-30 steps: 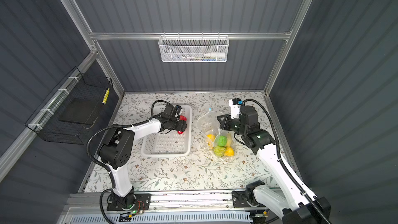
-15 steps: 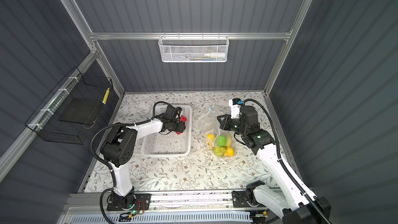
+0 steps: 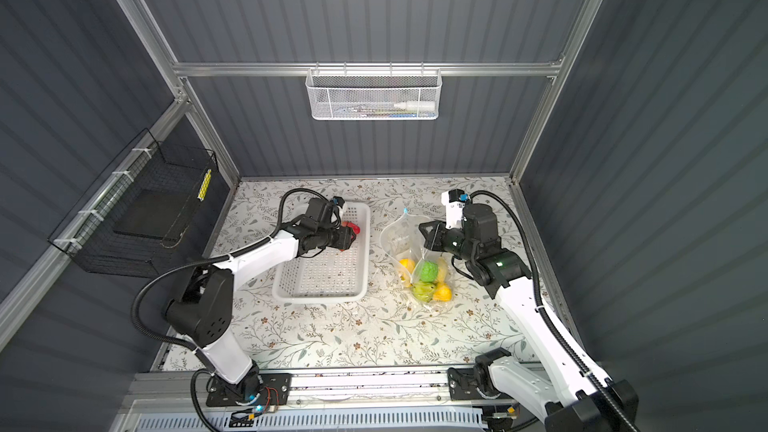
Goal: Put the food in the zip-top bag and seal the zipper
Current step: 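Close the left gripper on the nearer red strawberry and lift it, then carry the strawberry with the left gripper into the bag mouth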
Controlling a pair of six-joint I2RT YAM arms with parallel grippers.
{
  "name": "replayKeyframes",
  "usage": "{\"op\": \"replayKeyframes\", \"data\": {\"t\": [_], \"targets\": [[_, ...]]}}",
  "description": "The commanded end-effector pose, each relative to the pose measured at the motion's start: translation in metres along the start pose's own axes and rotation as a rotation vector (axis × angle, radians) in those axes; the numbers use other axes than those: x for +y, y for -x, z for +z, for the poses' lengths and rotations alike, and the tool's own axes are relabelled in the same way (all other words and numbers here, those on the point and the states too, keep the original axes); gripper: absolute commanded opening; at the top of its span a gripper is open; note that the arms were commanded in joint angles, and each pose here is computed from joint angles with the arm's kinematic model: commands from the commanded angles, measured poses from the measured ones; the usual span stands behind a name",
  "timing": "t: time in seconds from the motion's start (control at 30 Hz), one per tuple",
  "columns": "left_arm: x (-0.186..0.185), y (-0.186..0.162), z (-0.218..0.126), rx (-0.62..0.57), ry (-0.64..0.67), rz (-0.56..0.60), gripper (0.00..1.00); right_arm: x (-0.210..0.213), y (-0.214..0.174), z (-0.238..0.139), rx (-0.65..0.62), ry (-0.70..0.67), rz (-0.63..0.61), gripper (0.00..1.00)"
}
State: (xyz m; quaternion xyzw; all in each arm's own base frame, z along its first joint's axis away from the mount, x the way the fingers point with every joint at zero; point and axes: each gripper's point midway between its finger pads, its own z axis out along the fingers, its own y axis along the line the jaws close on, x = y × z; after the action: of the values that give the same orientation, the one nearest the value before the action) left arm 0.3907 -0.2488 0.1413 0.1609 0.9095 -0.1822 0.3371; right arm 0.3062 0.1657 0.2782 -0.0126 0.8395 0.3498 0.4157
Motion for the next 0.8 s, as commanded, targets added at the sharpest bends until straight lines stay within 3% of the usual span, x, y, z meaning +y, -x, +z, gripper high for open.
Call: {"op": "replayKeyframes", "data": {"t": [0.0, 0.37, 0.57, 0.77], "targets": [[-0.024, 0.014, -0.028, -0.056, -0.101, -0.026, 0.53, 0.006, 0.004, -0.002, -0.017, 0.021, -0.002, 0.0], [-0.126, 0.074, -0.109, -0.25, -0.489, 0.027, 0.53, 0.008, 0.005, 0.0, -0.015, 0.031, 0.003, 0.0], [-0.184, 0.074, -0.13, -0.254, -0.626, 0.132, 0.53, 0.008, 0.006, 0.0, -0.015, 0.033, 0.004, 0.0], [-0.223, 0.061, -0.126, -0.213, -0.679, 0.227, 0.53, 0.01, 0.007, -0.001, -0.016, 0.038, 0.005, 0.0]]}}
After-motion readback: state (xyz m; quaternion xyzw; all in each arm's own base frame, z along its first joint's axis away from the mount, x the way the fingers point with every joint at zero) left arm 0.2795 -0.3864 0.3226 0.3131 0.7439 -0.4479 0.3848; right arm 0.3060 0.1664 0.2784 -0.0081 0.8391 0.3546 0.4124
